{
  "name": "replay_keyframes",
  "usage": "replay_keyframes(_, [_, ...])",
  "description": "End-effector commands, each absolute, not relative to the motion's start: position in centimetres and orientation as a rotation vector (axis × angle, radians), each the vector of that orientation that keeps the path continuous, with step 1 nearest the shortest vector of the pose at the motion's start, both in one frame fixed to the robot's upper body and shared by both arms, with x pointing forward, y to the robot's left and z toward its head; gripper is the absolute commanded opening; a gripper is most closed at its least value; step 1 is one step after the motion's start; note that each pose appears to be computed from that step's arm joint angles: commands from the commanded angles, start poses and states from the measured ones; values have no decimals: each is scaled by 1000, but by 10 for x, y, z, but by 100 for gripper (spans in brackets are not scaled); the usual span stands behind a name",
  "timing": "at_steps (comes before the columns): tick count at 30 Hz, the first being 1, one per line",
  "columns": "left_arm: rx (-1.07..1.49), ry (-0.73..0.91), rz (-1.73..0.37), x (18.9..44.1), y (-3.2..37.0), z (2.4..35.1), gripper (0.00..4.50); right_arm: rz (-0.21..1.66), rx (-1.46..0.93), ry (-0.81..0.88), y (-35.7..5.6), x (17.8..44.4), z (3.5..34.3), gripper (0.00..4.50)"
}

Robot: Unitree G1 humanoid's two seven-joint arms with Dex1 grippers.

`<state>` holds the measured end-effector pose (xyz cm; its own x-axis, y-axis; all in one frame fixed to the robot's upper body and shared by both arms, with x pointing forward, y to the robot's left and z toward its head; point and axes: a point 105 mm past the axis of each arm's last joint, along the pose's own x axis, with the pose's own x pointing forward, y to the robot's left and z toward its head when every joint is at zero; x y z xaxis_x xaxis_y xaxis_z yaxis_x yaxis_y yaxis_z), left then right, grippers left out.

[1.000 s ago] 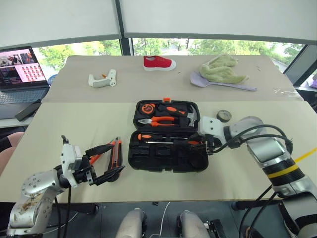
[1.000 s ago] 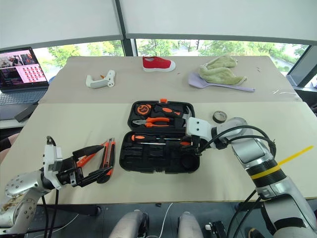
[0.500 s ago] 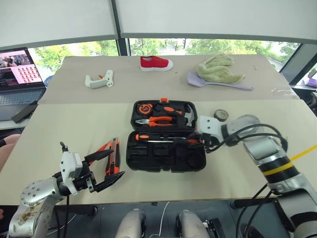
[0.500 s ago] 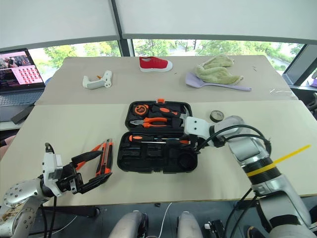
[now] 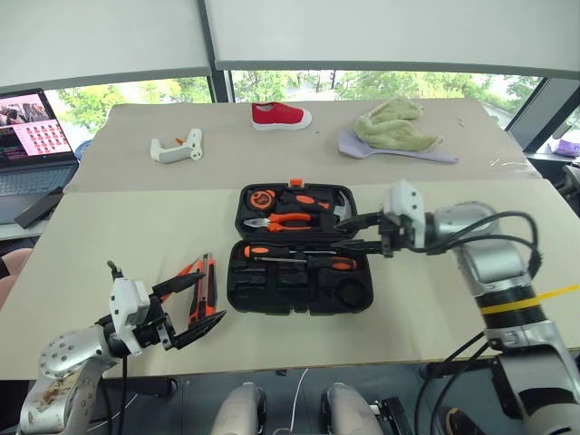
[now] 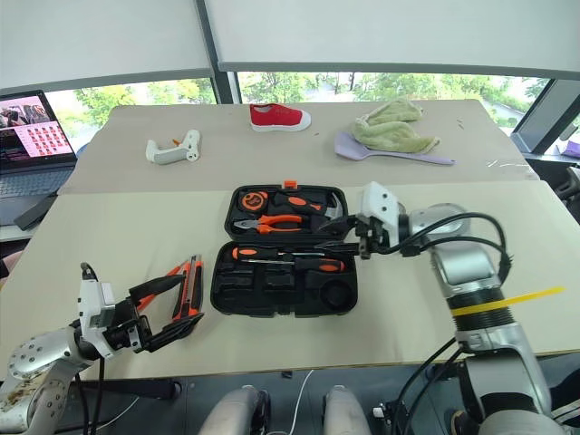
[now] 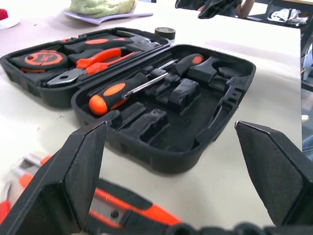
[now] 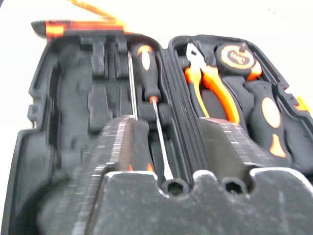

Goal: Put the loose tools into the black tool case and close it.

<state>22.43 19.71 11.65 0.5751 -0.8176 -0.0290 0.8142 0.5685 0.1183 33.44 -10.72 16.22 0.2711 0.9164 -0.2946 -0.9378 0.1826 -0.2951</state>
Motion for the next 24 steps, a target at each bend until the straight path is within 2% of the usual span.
replay_keyframes(1, [162, -64, -964, 226, 196, 124, 450, 1269, -463, 76, -95, 340, 152, 56])
replay_keyframes(2, [164, -63, -965, 226, 196, 124, 450, 1271, -470, 89, -92, 341, 147, 14])
replay_keyframes(3, [166, -62, -964, 227, 196, 124, 450, 1262, -472, 101, -89, 342, 142, 2])
replay_keyframes(13, [182, -26, -928, 230, 196, 121, 450, 1304, -565, 246, -77, 334, 103, 2])
replay_keyframes(17, [184, -22, -921, 230, 196, 120, 450, 1319, -730, 291, -82, 331, 84, 2])
replay_keyframes(24, [185, -12, -898, 233, 196, 117, 450, 1307, -803, 280, -75, 332, 77, 2])
